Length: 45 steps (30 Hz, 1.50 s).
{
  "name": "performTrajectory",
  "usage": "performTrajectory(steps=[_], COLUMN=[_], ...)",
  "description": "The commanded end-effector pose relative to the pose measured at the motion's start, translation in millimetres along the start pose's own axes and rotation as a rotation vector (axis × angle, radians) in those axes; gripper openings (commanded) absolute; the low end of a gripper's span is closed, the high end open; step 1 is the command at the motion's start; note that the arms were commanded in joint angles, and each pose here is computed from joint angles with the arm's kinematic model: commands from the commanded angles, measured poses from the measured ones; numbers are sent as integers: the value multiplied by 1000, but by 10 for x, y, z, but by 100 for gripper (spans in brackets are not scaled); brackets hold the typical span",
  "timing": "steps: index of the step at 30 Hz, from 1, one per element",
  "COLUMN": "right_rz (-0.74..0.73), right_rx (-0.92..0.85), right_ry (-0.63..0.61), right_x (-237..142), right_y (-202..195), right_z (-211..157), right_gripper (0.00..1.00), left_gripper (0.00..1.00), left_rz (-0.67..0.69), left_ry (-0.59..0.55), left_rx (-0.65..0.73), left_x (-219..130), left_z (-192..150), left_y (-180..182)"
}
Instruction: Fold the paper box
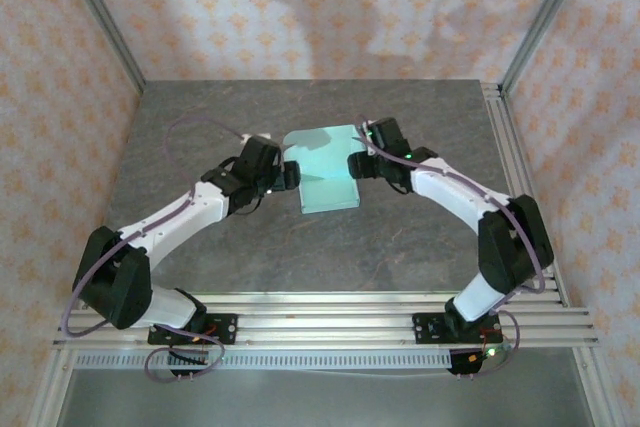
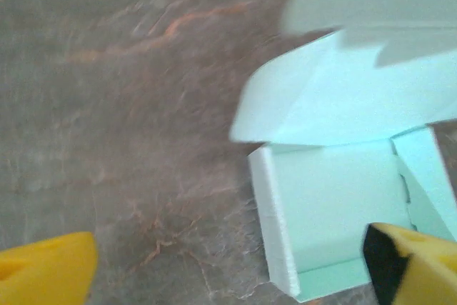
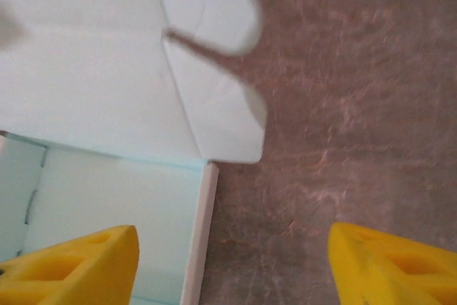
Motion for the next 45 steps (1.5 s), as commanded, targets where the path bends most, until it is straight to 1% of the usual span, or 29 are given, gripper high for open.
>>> performTrajectory(steps=[1, 3, 6, 10, 14, 16, 19, 20, 21, 24, 27, 28, 29, 30, 32, 33, 36, 40, 42, 45], right_rz=[129, 159, 200, 230, 226, 224, 226, 229, 232, 230, 225, 224, 222, 222, 220, 219, 224, 222, 215, 209], right_rx=[-69, -80, -105, -157, -196, -203, -221, -228, -237, -253, -259, -259, -259, -259, -252, -248, -235, -232, -233, -236], right_ry=[-62, -77, -88, -109, -109, -108, -102, -95, -91, -79, -79, -79, -79, -77, -79, -76, -74, -70, -69, -69], right_x=[-192, -257, -329, -395, -426, -436, -452, -454, -457, -467, -485, -487, -491, -487, -488, -477, -466, -451, -451, -458], right_y=[-10, -53, -76, -68, -97, -115, -131, -133, -129, -134, -134, -136, -137, -137, -137, -138, -136, -141, -149, -153], right_z=[209, 303, 408, 476, 490, 492, 485, 475, 468, 462, 470, 474, 476, 475, 482, 474, 472, 461, 461, 462], right_gripper=[73, 74, 76, 78, 80, 80, 80, 81, 81, 81, 81, 81, 81, 81, 81, 81, 81, 81, 81, 81], left_gripper=[100, 100, 100, 100, 99, 94, 77, 68, 62, 60, 60, 58, 54, 49, 45, 39, 34, 30, 25, 24], left_rz=[-7, 17, 62, -19, -74, -113, -199, -221, -240, -273, -285, -284, -281, -281, -300, -309, -321, -347, -371, -375], left_ry=[29, 36, 58, 126, 145, 166, 237, 263, 291, 388, 442, 448, 449, 449, 451, 453, 456, 467, 474, 487], left_rx=[248, 351, 436, 518, 600, 634, 659, 666, 671, 705, 747, 754, 763, 764, 767, 765, 773, 789, 803, 810], left_x=[-97, -136, -155, -126, -23, 51, 153, 195, 225, 403, 539, 574, 608, 633, 652, 660, 659, 661, 671, 686], left_z=[228, 384, 599, 783, 901, 935, 978, 995, 1002, 950, 906, 897, 896, 897, 894, 892, 882, 844, 804, 774], left_y=[-89, -134, -131, -142, -100, -70, -38, -28, -23, -16, -4, 0, 1, 2, -15, -24, -30, -38, -48, -42])
Point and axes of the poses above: each hand's point on the last joint's axis, 136 mm out from that joint toward the fingers, its own x axis out along the fingers, its own y axis along the line the jaws close on, z = x × y, the point moved 7 cm from there along -x, back along the fingers, and after that the axes turned 2 degrees about x, right-handed, at the moved point
